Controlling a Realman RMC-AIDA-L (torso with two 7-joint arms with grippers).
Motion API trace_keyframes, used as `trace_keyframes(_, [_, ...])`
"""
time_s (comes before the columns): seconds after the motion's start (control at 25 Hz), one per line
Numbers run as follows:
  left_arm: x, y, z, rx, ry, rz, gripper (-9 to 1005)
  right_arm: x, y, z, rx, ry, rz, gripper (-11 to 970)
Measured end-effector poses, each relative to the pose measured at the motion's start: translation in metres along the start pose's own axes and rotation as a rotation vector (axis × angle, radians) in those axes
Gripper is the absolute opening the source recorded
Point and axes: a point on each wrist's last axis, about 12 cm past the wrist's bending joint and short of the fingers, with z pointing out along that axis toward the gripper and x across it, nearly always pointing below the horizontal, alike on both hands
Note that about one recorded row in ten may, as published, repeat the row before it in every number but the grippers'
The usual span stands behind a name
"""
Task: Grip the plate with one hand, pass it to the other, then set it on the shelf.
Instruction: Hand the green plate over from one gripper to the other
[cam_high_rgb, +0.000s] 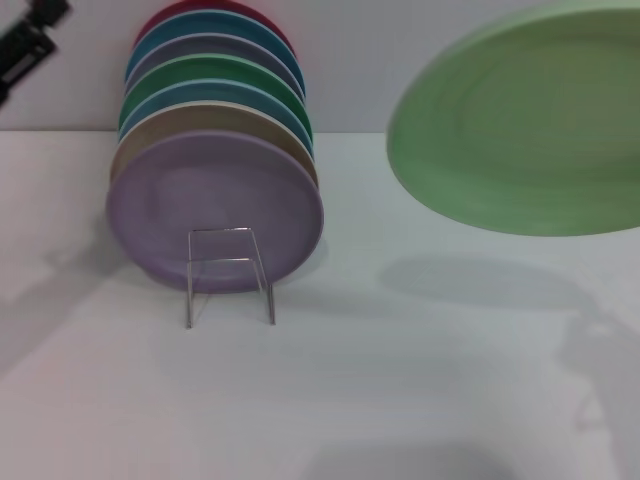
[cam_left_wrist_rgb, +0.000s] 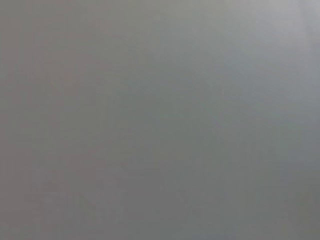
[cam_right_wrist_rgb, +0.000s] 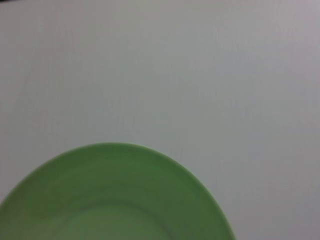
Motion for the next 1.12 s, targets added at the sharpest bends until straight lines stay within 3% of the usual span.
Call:
trace_keyframes(0.08, [0.000,0.000,0.000,0.000,0.000,0.000,673,0.007,-0.006,0.000,0.006,0.027,0.006,38])
trace_keyframes(0.16, [0.002,-0.010,0.018,0.114,0.134,0.057,672,0.013,-0.010,0.000,0.007,0.054,-0.001,39])
trace_keyframes(0.24, [0.002,-0.010,0.018,0.114,0.134,0.057,671,0.018,-0.011,0.002,0.001,0.078,-0.007,41])
trace_keyframes(0.28, [0.004,-0.016,0.027,0.121,0.189,0.092,671,0.020,-0.011,0.003,-0.003,0.089,-0.009,42])
trace_keyframes(0.48, [0.007,-0.026,0.039,0.095,0.249,0.135,669,0.025,-0.013,0.006,-0.006,0.109,-0.015,45])
trace_keyframes(0.52, [0.007,-0.037,0.054,0.056,0.333,0.208,668,0.025,-0.014,0.007,-0.005,0.110,-0.018,46])
trace_keyframes(0.6, [0.006,-0.043,0.061,0.034,0.375,0.246,667,0.026,-0.016,0.008,-0.004,0.112,-0.020,47])
trace_keyframes(0.76, [-0.004,-0.059,0.078,0.012,0.441,0.297,665,0.028,-0.018,0.007,-0.005,0.122,-0.029,50])
trace_keyframes(0.84, [-0.004,-0.059,0.078,0.012,0.441,0.297,664,0.029,-0.020,0.007,-0.004,0.129,-0.036,51])
trace_keyframes(0.92, [-0.024,-0.077,0.090,0.039,0.427,0.293,663,0.032,-0.024,0.005,-0.001,0.150,-0.045,53])
trace_keyframes(1.12, [-0.034,-0.098,0.105,0.033,0.531,0.351,661,0.035,-0.032,0.004,0.011,0.166,-0.034,56])
